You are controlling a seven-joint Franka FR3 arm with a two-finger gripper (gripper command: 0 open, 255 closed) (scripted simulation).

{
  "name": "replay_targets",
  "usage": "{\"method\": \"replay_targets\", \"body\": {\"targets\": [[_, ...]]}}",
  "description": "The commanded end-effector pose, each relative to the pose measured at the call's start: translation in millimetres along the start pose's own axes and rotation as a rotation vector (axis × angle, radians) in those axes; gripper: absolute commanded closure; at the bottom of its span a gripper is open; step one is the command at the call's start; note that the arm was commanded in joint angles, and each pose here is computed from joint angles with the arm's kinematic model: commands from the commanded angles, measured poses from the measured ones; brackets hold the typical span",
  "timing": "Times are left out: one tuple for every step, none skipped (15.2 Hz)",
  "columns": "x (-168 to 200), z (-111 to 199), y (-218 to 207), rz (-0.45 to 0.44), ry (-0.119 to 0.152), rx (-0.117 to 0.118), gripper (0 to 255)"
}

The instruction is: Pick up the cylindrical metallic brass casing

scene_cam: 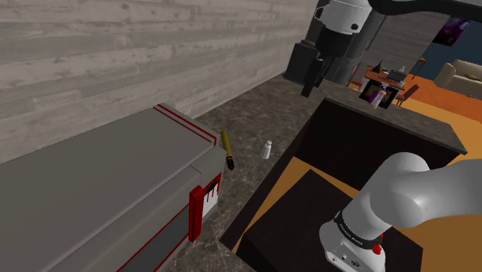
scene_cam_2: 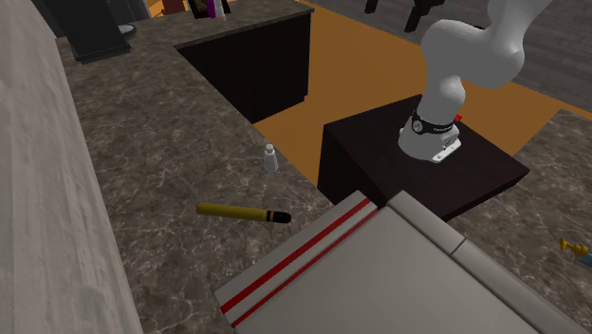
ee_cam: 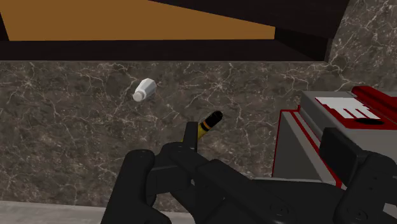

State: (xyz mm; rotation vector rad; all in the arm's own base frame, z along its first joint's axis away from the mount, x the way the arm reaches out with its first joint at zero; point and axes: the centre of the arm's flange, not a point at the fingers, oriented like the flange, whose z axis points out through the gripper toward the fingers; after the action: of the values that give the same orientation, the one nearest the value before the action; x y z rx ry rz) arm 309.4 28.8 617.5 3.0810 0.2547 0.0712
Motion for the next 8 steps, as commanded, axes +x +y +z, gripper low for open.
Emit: {"method": "replay_targets", "body": {"targets": [[0.0, 0.0, 0.0, 0.0, 0.0, 0.0, 0], [7.5, 11.0, -0.3, 0.017, -0.002, 0.001, 0], [15.1, 22.0, -0.4, 0.033, -0.003, 0.002, 0], [22.6, 33.0, -0.4, 0.05, -0.005, 0.002, 0], [30.1, 44.0, -0.3, 0.067, -0.006, 0.003, 0], [37.6, 55.1, -0.1, 0.084, -0.008, 0.004, 0], [45.0, 66.1, 0.3, 0.1, -0.009, 0.005, 0], [52.5, 77.2, 0.7, 0.117, -0.011, 0.005, 0]]}}
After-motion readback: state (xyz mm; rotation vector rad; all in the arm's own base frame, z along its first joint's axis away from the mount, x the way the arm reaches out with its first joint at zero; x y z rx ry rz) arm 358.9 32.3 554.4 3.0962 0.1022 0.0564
